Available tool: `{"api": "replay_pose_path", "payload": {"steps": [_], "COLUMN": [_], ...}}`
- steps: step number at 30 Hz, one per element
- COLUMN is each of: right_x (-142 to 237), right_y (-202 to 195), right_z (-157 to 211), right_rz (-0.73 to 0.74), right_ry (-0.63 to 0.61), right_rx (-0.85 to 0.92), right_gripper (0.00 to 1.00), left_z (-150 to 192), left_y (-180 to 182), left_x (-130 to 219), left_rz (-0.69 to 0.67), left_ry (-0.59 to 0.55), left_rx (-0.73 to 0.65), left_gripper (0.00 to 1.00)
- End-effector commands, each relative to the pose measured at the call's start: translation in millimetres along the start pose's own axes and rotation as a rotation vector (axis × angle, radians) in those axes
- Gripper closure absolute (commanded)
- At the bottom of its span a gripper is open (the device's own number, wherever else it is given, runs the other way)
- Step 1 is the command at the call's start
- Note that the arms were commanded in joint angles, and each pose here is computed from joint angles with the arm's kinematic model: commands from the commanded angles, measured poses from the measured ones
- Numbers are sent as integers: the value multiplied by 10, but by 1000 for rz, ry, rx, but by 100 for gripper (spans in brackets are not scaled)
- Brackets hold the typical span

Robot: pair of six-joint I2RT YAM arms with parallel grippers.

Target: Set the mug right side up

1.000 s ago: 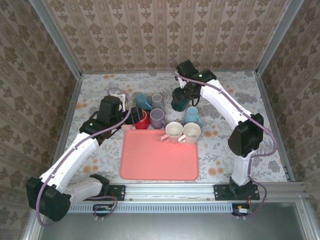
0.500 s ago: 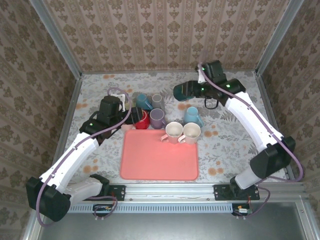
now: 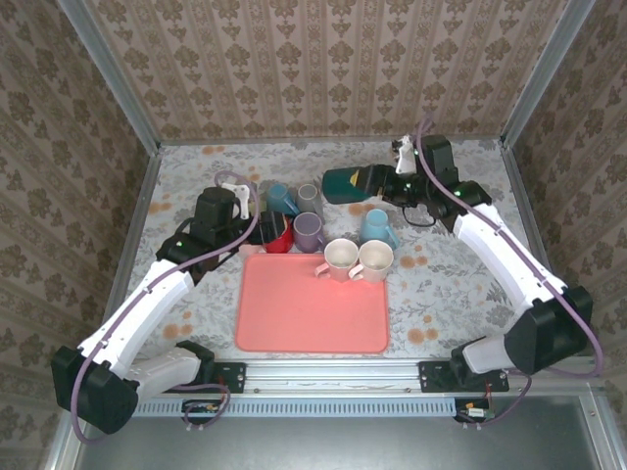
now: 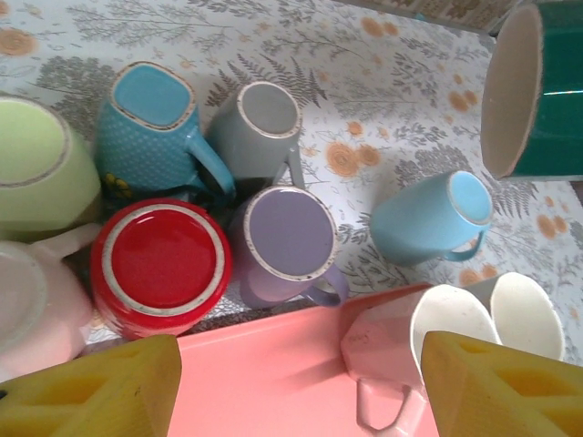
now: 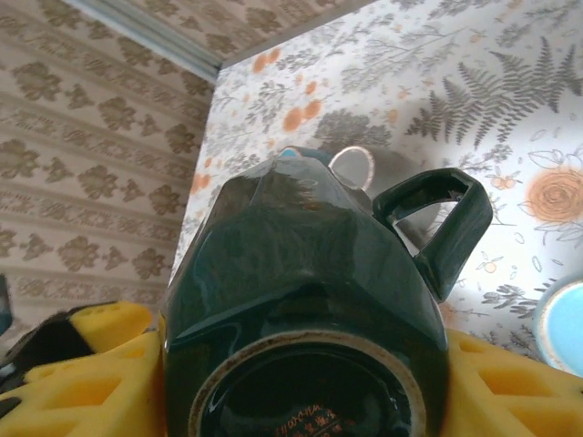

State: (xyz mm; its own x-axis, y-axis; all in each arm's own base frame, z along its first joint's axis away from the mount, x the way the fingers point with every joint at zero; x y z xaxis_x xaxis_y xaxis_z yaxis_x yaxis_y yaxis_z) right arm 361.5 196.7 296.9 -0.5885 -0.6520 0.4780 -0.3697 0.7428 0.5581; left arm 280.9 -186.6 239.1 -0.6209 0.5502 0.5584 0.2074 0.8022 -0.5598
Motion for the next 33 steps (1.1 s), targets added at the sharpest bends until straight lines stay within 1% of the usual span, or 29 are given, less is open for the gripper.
{"api": "replay_pose_path", "payload": {"steps": [1, 5, 6, 8, 10, 14, 15, 17, 21, 22, 24, 26, 29, 33], "right_x": [325, 318, 316, 315, 344, 365, 349, 306, 168, 131, 115, 87, 2, -74], "right_y": [550, 630, 667, 718, 768, 913, 936, 967, 996, 985, 1011, 1000, 984, 982], "right_z": [-228, -42, 30, 159, 221, 315, 323, 343, 390, 408, 390, 418, 543, 659], "right_rz": [-89, 11, 14, 33, 88, 237, 296, 390, 574, 608, 644, 656, 667, 670], "right_ry": [-135, -121, -130, -166, -219, -295, -307, -304, -278, -248, -241, -206, -128, -71], "right_rx": [319, 653, 772, 985, 1176, 1538, 1634, 1789, 2085, 2147, 2183, 2231, 2339, 2416], "right_gripper": [63, 62, 65, 67, 68, 67, 67, 67, 65, 65, 65, 65, 64, 64], "left_z": [-62, -138, -165, -204, -244, -316, -338, -349, -279, -260, -225, -204, -185, -113], "left_y": [-164, -239, -274, -330, -414, -505, -532, -584, -676, -675, -660, -659, -593, -645], "left_x": [76, 176, 215, 289, 384, 530, 560, 576, 485, 463, 442, 443, 463, 374], "left_rz": [76, 84, 93, 104, 124, 131, 132, 142, 146, 134, 109, 104, 57, 85], "left_ry": [-10, -20, -24, -27, -25, -20, -15, 13, 143, 171, 204, 217, 223, 285], "left_rx": [-18, -10, -8, 0, 12, 69, 91, 146, 305, 341, 393, 430, 489, 581], "left_gripper": [28, 28, 29, 29, 29, 29, 28, 28, 27, 27, 27, 27, 27, 27]}}
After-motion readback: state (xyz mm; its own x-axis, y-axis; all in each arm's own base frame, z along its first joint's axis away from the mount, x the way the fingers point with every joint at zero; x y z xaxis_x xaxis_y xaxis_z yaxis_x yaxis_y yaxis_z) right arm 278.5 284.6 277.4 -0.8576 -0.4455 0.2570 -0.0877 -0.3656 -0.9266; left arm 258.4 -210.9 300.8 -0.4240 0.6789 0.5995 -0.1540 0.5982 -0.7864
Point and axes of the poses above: each hand's point on the last joint's axis, 136 mm out from that joint toward the fingers, its own x axis back along the fingers, its own y axis along the line the jaws close on, z = x × y, the point moved 1 cm from there along x, back along the fingers, and after that the axes turned 10 degrees about x, right-handed, at the moved point
